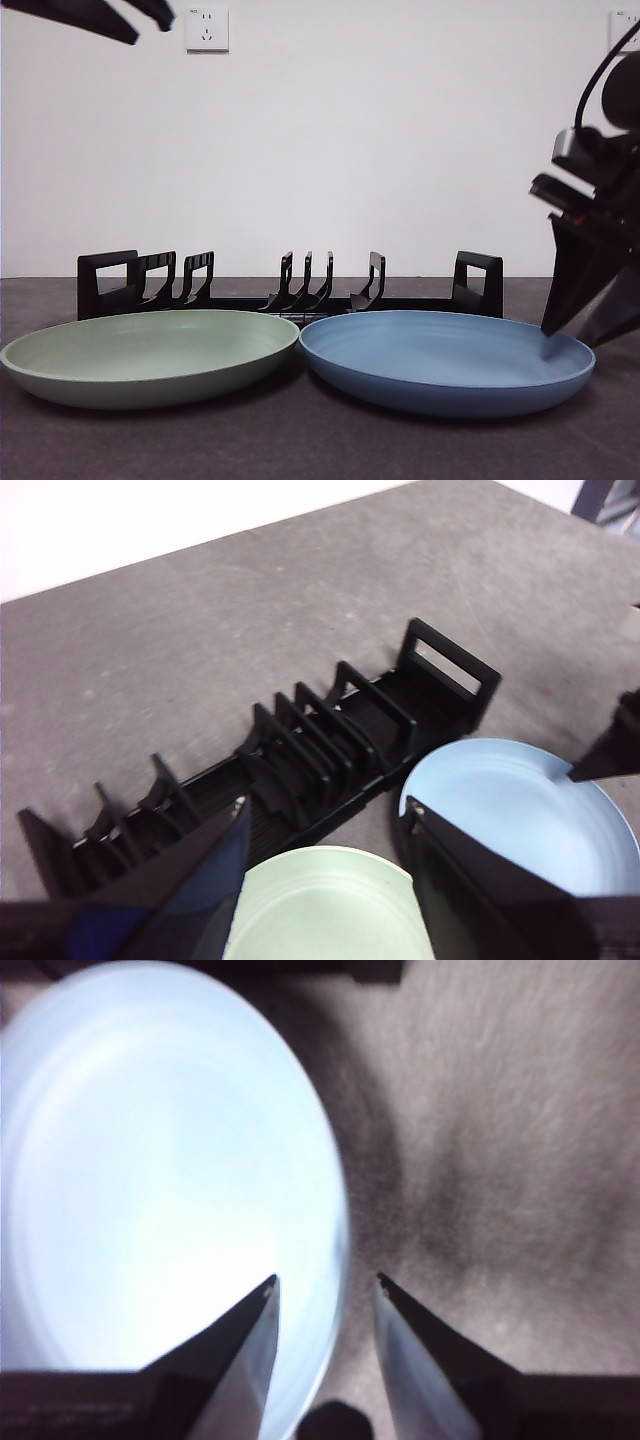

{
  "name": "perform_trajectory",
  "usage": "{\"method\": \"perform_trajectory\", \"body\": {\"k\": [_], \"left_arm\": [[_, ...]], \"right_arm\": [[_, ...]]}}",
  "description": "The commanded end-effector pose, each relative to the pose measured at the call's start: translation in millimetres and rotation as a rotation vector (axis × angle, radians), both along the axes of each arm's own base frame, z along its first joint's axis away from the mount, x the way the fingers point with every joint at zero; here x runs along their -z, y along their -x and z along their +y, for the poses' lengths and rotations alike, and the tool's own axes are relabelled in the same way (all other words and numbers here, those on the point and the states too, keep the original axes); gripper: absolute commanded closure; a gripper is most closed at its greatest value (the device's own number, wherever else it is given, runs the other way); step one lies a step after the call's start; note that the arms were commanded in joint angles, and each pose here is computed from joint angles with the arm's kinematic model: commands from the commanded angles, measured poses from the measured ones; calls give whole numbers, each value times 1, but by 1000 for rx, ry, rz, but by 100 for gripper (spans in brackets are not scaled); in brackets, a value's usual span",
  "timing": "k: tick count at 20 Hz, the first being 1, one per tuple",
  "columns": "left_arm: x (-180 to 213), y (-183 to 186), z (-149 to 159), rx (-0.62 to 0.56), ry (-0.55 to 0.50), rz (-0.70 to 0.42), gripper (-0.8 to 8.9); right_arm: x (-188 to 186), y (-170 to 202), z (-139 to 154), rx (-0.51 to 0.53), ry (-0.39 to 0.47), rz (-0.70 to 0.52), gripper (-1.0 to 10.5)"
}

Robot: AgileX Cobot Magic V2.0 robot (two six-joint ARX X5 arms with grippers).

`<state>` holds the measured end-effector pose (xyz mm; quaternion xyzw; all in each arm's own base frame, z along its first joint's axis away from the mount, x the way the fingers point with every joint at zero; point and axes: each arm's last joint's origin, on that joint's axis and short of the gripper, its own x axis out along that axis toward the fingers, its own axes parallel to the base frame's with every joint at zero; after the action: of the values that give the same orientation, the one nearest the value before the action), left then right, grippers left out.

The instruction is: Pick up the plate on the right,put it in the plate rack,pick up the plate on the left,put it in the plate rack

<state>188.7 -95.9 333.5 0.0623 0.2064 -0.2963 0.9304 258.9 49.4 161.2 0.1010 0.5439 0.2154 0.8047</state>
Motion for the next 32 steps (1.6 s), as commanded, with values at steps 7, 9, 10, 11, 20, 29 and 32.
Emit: {"method": "perform_trajectory", "body": {"k": [7,9,10,11,20,29,32], "left_arm": [[3,15,-34,154,-77,-46,563],[-1,19,-41,268,-24,-61,563],[-1,21,-44,313,-9,-62,563],[0,23,-46,342,-33,-72,563],[30,68,-104,518,-683,-331,561],[75,75,-146,656,-939,-315,561],[80,71,-150,696,-914,-292,562]], "right_arm": [[10,-5,1,45,-8,48,963],[2,-2,0,64,-20,31,963],[-4,0,0,67,-25,16,963],[-12,2,0,69,-29,2,963],[-78,1,17,14,-50,-63,963],[-98,4,27,-27,-46,-30,963],[-97,6,26,-38,-35,-4,963]]}}
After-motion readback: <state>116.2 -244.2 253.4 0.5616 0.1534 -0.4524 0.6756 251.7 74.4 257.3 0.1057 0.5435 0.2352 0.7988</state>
